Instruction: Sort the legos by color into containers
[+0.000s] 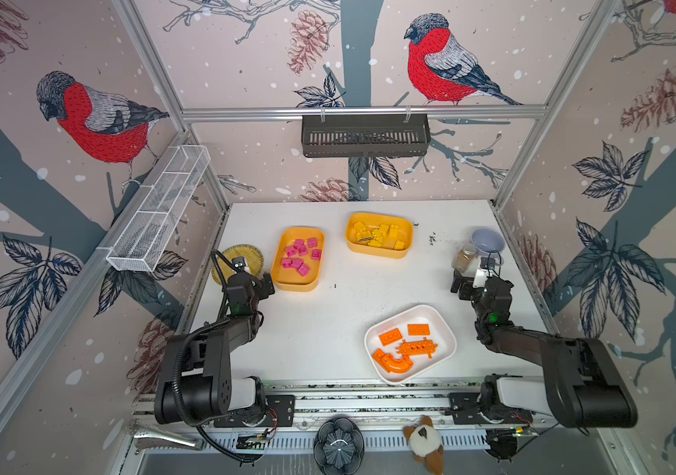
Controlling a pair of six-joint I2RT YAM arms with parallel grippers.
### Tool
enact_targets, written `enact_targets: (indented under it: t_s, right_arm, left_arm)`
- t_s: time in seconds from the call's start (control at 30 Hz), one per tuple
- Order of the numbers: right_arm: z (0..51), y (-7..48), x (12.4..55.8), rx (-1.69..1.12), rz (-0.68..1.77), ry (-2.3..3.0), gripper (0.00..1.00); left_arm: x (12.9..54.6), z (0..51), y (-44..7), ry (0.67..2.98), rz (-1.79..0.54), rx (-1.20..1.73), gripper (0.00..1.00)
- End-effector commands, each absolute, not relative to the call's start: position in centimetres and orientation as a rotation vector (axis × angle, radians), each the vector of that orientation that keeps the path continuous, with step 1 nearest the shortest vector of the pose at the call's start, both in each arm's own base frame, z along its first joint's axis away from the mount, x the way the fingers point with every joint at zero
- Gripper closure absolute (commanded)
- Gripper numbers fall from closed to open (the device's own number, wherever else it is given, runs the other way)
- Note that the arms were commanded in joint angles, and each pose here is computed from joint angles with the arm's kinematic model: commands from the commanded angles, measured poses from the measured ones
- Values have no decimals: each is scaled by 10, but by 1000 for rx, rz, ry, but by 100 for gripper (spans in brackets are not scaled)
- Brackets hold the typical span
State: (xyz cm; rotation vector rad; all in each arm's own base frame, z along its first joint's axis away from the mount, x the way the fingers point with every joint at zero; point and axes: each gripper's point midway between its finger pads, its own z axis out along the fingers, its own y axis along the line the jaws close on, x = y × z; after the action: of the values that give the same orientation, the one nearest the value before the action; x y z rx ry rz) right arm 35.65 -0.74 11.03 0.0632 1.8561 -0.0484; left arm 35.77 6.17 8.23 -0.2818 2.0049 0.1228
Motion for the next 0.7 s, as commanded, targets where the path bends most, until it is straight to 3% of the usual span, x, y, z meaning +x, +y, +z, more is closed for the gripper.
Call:
enact_targets:
  t_s: [0.0,0.67]
  right_arm:
    - [143,-8,368,59,-62,1711,0]
    - [130,-18,368,118,-108,1691,1]
  left_arm:
    - [378,134,57,1771,117,-181,3]
    - [379,142,27,1723,-64,-83,3]
